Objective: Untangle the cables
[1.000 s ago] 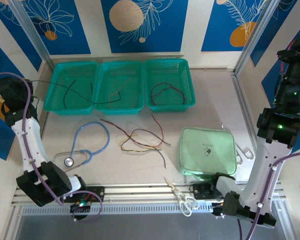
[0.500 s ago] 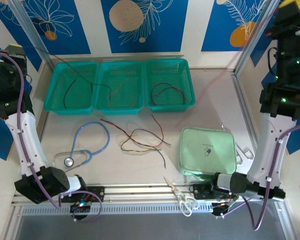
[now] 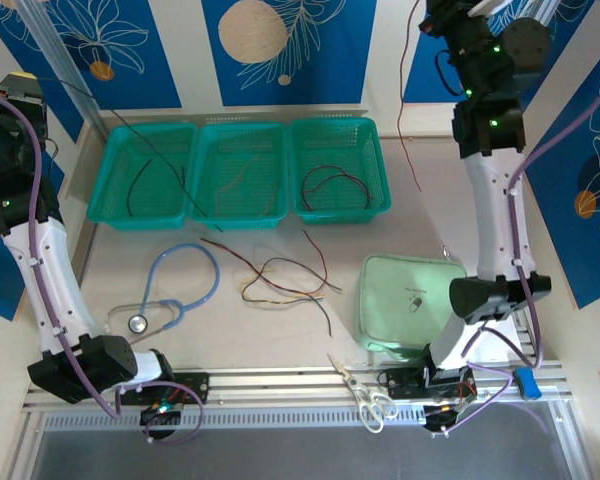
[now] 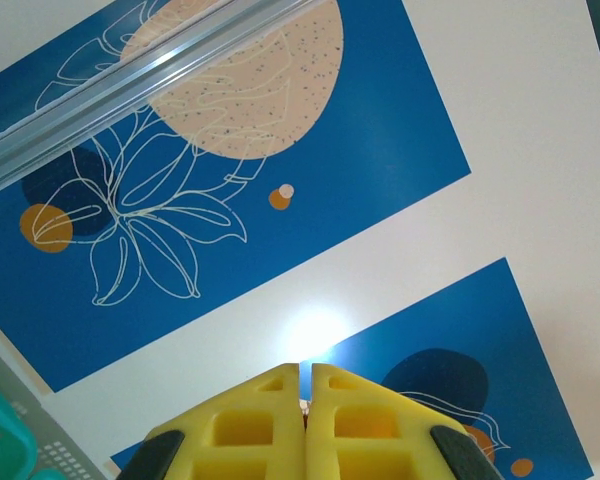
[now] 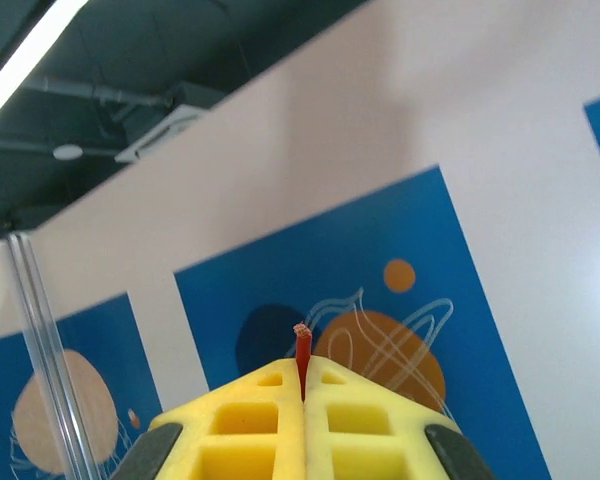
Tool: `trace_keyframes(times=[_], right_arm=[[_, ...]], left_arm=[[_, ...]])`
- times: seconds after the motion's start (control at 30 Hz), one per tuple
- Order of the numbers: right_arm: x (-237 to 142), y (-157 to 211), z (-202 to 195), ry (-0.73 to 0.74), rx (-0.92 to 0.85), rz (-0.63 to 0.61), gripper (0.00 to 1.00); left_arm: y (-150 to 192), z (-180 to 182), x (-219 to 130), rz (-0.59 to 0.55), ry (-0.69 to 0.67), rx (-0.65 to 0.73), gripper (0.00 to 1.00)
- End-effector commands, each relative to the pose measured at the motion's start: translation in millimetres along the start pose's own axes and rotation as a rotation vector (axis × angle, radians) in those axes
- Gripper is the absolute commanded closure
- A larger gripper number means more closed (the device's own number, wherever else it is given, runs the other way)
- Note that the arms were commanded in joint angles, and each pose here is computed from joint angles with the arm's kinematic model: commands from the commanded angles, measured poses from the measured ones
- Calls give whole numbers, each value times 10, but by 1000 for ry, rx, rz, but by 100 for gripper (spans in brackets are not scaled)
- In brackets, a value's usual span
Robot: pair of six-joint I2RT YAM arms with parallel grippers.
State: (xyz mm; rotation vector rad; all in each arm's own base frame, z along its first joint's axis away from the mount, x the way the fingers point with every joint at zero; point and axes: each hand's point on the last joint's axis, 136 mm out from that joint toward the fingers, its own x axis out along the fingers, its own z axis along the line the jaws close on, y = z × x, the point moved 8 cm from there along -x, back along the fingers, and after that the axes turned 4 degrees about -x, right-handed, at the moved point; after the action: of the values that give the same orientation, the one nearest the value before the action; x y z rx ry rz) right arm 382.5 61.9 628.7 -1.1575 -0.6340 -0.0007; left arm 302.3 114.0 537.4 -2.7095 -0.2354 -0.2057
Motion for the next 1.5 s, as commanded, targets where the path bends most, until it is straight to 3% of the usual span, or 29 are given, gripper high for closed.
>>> trace_keyframes(times=[0.0,0.37,0.53,0.8,1.13,1.47], right_arm=[[29,-32,-5,-4,-86,-7,100],[168,-324,34,-39,-109,-94,100],[308,-185,44,-63,-67,-130,100],[494,254,33,-86,-65,-49,100],[368,1451,-182,6,-126,200,100],[-428,3400,-686,367,25,787,100]], left_arm=[[-4,-205,-55,6,61,10,100],[-4,-248,-49,5,75,-4,100],[-4,-278,-85,2,77,5,100],[17,-279,-109,17,77,5,100],[60,-228,-139,31,76,-8,100],[97,-282,-91,46,100,-23,100]])
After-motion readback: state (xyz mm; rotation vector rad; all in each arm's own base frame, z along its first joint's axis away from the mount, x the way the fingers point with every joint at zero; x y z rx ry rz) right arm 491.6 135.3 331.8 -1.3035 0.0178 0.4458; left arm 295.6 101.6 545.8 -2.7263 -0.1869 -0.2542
